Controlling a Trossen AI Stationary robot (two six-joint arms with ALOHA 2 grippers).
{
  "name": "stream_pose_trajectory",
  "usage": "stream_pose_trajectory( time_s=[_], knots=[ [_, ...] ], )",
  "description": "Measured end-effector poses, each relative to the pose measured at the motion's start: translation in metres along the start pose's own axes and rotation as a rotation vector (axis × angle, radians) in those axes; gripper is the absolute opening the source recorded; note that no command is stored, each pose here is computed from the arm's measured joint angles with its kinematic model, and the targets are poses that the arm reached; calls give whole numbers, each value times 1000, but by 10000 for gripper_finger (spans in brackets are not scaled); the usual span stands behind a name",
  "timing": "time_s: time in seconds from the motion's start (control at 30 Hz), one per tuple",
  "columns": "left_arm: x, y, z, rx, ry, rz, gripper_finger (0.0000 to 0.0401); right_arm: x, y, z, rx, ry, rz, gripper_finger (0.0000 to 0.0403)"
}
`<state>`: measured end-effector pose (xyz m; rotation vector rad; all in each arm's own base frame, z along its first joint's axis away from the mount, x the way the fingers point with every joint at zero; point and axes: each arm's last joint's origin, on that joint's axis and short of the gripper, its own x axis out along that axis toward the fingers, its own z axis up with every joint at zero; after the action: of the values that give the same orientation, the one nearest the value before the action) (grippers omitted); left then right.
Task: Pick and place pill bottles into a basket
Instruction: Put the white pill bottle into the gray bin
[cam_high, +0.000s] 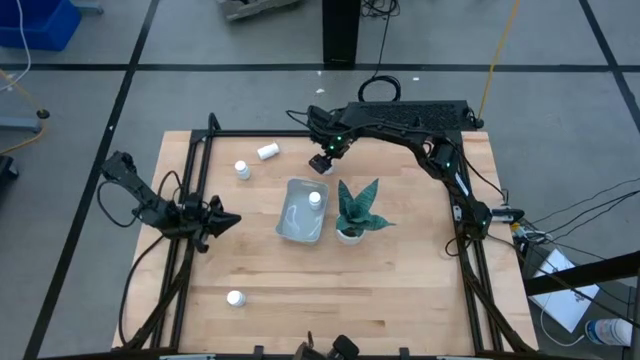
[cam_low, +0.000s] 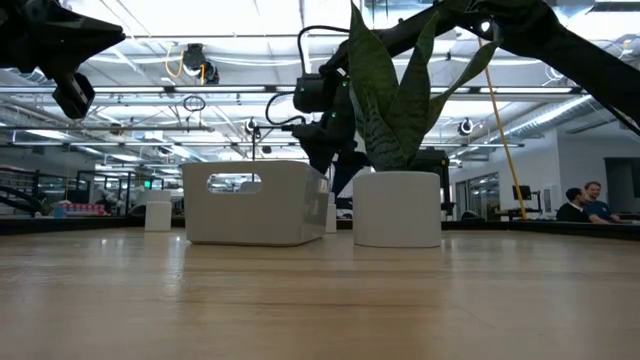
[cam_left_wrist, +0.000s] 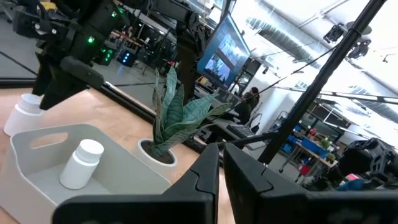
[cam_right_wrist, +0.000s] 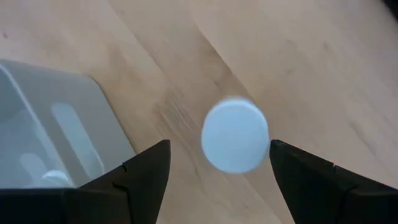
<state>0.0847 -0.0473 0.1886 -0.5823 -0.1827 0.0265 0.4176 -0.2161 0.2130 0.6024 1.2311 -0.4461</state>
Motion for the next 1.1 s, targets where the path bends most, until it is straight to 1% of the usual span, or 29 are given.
stream_pose_trajectory(
  time_s=[0.23, 0.3, 0.4, 0.6, 0.93, 1.0, 1.1],
  knots=[
    [0, 0, 0, -1, 0, 0, 4, 8, -1, 0, 6, 16, 19, 240],
    [0, 0, 0, -1, -1, 1, 7, 8, 0, 1, 2, 9, 21, 231],
    [0, 0, 0, -1, -1, 1, 21, 9, 0, 0, 2, 13, 21, 214],
    [0, 0, 0, -5, -1, 1, 41, 9, 0, 0, -17, 11, 17, 159],
    [0, 0, 0, -9, -1, 1, 37, 8, 8, 2, -59, -34, 9, 72],
    [0, 0, 0, -25, 0, 0, 37, 7, 9, 2, -61, -27, 19, 60],
    [0, 0, 0, -26, 3, -7, 37, 7, 9, 2, -70, -24, 31, 56]
  ],
)
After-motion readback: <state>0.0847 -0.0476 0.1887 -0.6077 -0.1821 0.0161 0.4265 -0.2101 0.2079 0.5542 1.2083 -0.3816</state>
